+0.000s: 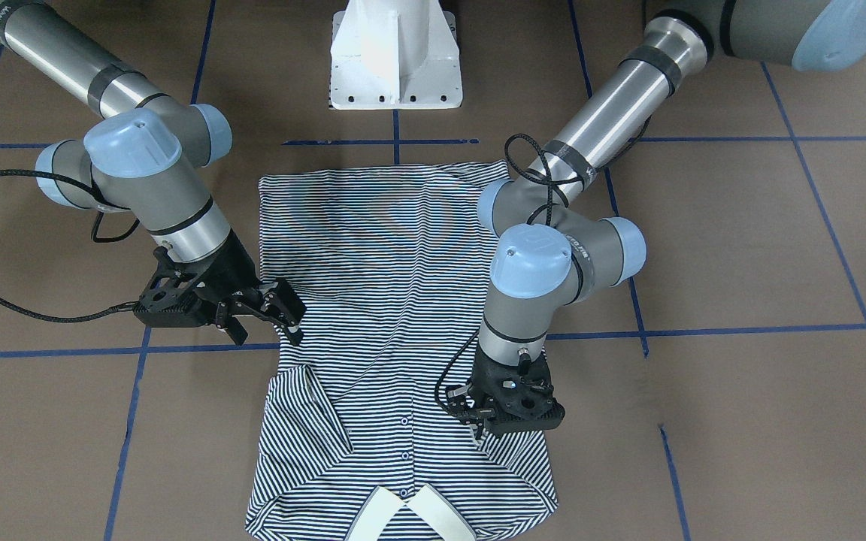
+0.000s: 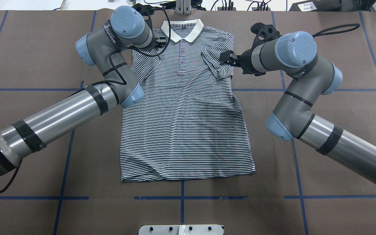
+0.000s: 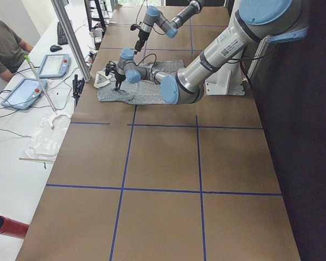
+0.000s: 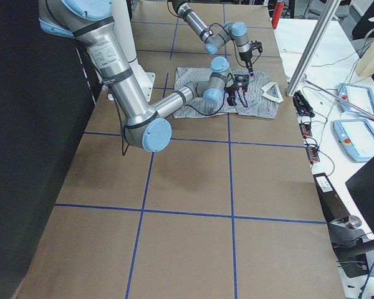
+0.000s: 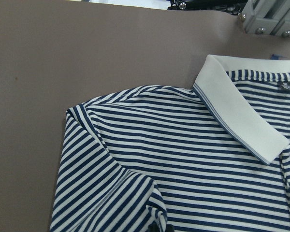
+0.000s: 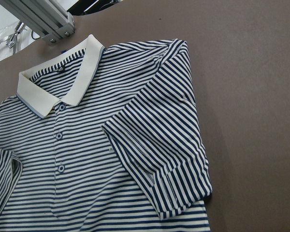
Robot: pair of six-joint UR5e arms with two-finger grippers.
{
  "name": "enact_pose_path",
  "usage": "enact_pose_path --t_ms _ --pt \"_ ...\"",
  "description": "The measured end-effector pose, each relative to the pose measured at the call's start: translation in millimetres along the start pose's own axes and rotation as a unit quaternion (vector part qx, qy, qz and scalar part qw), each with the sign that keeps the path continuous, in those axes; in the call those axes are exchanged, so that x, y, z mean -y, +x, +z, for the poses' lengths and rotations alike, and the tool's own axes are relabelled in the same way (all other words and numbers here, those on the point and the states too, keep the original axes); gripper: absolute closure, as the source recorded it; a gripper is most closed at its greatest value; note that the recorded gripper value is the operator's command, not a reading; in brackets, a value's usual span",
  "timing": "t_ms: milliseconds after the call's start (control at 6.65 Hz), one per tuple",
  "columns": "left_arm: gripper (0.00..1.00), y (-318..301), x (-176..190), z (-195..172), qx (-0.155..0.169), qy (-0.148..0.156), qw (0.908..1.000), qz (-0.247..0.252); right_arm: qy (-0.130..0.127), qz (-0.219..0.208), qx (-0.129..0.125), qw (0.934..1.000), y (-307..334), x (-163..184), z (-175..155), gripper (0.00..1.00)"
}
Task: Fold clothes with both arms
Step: 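Move the right gripper to the hem corner nearest it while the left gripper withdraws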
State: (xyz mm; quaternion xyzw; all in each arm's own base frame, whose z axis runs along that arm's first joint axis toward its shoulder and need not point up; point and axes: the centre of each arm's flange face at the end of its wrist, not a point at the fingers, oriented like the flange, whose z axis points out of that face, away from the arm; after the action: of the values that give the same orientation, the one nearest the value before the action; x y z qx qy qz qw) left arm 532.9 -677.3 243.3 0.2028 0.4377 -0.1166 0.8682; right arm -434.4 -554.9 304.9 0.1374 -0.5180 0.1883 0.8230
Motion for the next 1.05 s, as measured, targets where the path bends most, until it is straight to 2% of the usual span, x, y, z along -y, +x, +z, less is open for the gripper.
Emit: enact_pose_path --t_ms 150,301,451,751,902,1052 --pt "0.20 -19 -22 -32 -0.037 -0.006 0.9993 -0.004 -0.013 0.019 0.001 0.9997 9 -24 -14 0.00" --pt "0.20 -50 -51 -69 -0.072 -0.019 0.9972 -0.005 -0.030 0.056 -0.010 0.9979 18 -62 -31 0.00" --pt "0.20 -78 -75 -100 -0.094 -0.029 0.9952 -0.002 -0.040 0.087 -0.031 0.9949 25 -115 -47 0.00" --pt "0.17 -107 -105 -127 -0.114 -0.060 0.9917 0.002 -0.044 0.133 -0.079 0.9869 54 -230 -75 0.05" --pt "0.17 -110 -108 -130 -0.115 -0.065 0.9912 0.003 -0.038 0.153 -0.099 0.9824 70 -265 -79 0.08" --pt "0.16 -113 -110 -129 -0.114 -0.067 0.9912 0.003 -0.032 0.172 -0.119 0.9773 80 -283 -78 0.12"
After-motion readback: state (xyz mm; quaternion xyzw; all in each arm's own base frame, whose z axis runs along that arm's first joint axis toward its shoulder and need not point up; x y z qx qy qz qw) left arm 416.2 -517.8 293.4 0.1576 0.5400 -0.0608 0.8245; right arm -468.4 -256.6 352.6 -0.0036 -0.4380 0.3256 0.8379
